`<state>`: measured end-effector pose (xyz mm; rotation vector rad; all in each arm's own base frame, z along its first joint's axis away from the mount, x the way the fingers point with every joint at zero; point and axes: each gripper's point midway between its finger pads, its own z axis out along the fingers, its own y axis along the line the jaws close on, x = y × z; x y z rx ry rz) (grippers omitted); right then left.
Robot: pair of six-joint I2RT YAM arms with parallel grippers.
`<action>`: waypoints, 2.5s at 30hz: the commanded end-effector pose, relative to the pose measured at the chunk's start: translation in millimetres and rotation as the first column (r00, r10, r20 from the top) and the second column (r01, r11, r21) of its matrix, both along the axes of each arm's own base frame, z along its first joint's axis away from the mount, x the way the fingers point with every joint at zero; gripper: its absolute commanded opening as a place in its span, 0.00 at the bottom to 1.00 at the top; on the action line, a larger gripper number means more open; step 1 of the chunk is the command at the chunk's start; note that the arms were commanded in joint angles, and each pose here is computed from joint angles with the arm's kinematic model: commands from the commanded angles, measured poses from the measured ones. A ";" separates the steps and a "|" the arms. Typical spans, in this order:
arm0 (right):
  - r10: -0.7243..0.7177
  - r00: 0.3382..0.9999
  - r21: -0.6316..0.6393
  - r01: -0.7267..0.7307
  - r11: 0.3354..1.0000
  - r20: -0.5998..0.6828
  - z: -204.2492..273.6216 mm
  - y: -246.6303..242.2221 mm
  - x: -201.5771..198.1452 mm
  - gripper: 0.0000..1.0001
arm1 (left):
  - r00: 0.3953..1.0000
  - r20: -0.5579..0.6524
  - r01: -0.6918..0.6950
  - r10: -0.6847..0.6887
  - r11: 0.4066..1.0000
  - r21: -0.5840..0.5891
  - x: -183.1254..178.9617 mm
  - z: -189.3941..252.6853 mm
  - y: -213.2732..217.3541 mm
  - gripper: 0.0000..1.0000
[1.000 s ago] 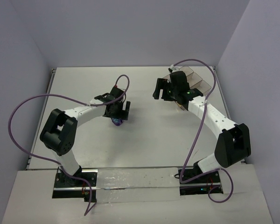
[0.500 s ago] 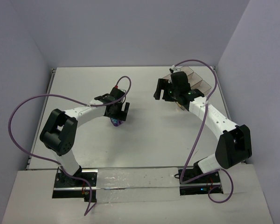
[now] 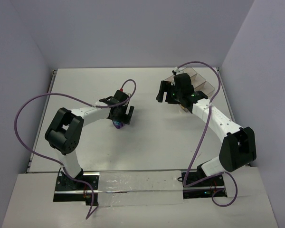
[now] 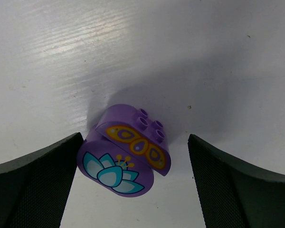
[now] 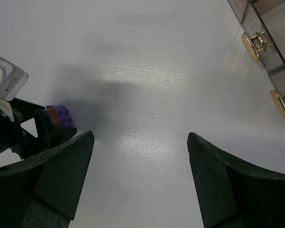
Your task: Sort the legos into containers by color
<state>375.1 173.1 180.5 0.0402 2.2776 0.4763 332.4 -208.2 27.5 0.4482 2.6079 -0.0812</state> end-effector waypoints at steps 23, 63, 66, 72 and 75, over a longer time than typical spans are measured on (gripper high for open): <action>0.027 0.999 0.049 -0.029 0.998 0.039 17.1 7.6 2.6 0.87 | 0.996 -0.019 -0.088 0.086 0.992 -0.091 -20.9 16.3 -12.6 0.92; 0.026 0.999 0.049 -0.028 0.998 0.025 10.6 6.8 0.2 0.87 | 1.000 -0.010 -0.023 0.022 0.996 -0.086 -29.7 8.8 -33.6 0.91; 0.026 0.999 0.047 -0.028 0.999 0.024 10.3 6.6 0.1 0.87 | 0.999 0.001 -0.036 0.036 0.998 -0.049 -26.1 4.3 -27.9 0.94; 0.027 0.999 0.044 -0.028 0.999 0.025 10.6 6.2 -0.7 0.87 | 0.999 0.039 -0.036 0.037 0.999 -0.020 -14.6 2.9 -26.9 0.94; 0.027 0.999 0.045 -0.028 0.999 0.025 11.2 6.1 -0.7 0.87 | 0.998 0.045 -0.031 0.032 0.999 -0.024 -9.9 1.8 -31.0 0.91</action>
